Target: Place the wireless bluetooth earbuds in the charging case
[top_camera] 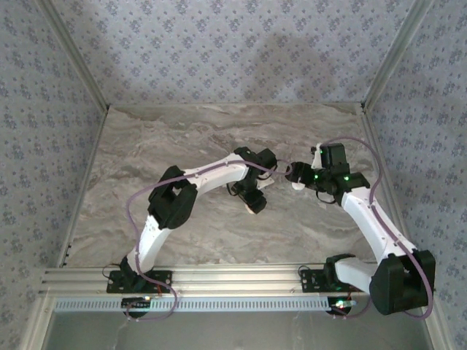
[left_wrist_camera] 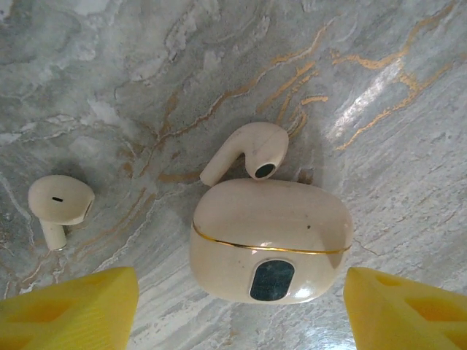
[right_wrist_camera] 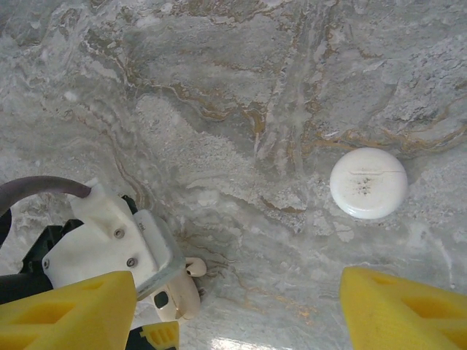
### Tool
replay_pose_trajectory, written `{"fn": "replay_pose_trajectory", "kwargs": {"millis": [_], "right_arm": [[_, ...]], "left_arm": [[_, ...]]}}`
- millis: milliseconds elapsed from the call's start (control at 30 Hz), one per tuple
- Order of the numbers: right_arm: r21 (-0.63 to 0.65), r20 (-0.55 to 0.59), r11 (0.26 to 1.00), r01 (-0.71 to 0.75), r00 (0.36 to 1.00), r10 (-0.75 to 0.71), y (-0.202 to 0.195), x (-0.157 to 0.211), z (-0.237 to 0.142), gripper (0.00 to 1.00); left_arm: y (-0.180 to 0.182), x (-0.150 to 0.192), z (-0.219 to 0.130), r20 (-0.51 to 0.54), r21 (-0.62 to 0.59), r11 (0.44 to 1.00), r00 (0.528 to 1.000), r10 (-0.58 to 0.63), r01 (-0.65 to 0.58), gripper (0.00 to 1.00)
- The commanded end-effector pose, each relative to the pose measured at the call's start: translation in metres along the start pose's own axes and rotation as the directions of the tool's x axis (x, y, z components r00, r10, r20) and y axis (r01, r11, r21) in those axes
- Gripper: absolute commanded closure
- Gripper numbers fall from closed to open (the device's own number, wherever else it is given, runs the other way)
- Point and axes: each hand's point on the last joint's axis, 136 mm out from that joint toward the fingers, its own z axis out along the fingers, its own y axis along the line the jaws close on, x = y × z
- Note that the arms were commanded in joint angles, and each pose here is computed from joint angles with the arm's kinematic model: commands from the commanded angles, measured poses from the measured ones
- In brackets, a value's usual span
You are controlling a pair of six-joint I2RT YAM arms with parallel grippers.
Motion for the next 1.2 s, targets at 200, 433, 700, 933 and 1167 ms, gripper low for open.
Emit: {"fn": "replay_pose_trajectory", "kwargs": {"millis": [200,433,700,933,1167], "right_arm": [[0.012,0.001,1.000,0.020,1.000,-0.021,0.006,-0.007,-0.002,0.24],[0.017,-0.011,1.000,0.022,1.000,-0.022,0.006,-0.006,0.000,0.25],[0.014,-0.025,1.000,0.025,0.999,-0.024,0.008,-0.006,0.003,0.25],[0.016,-0.036,0.999,0.033,0.999,-0.032,0.010,-0.006,0.007,0.25],[0.013,-0.051,0.999,0.034,0.998,-0.034,0.012,-0.004,0.008,0.25]], "left_arm": [[-0.006,0.004,0.013,-0.039,0.002,0.999,0.999,0.033,-0.033,0.25],[-0.009,0.003,0.018,-0.041,0.020,0.999,0.999,0.035,-0.034,0.25],[-0.012,0.005,0.026,-0.052,0.045,0.998,0.998,0.035,-0.033,0.26],[-0.012,0.006,0.033,-0.058,0.050,0.998,0.997,0.052,-0.049,0.25],[-0.012,0.002,0.038,-0.037,0.047,0.997,0.998,0.059,-0.058,0.28]]}}
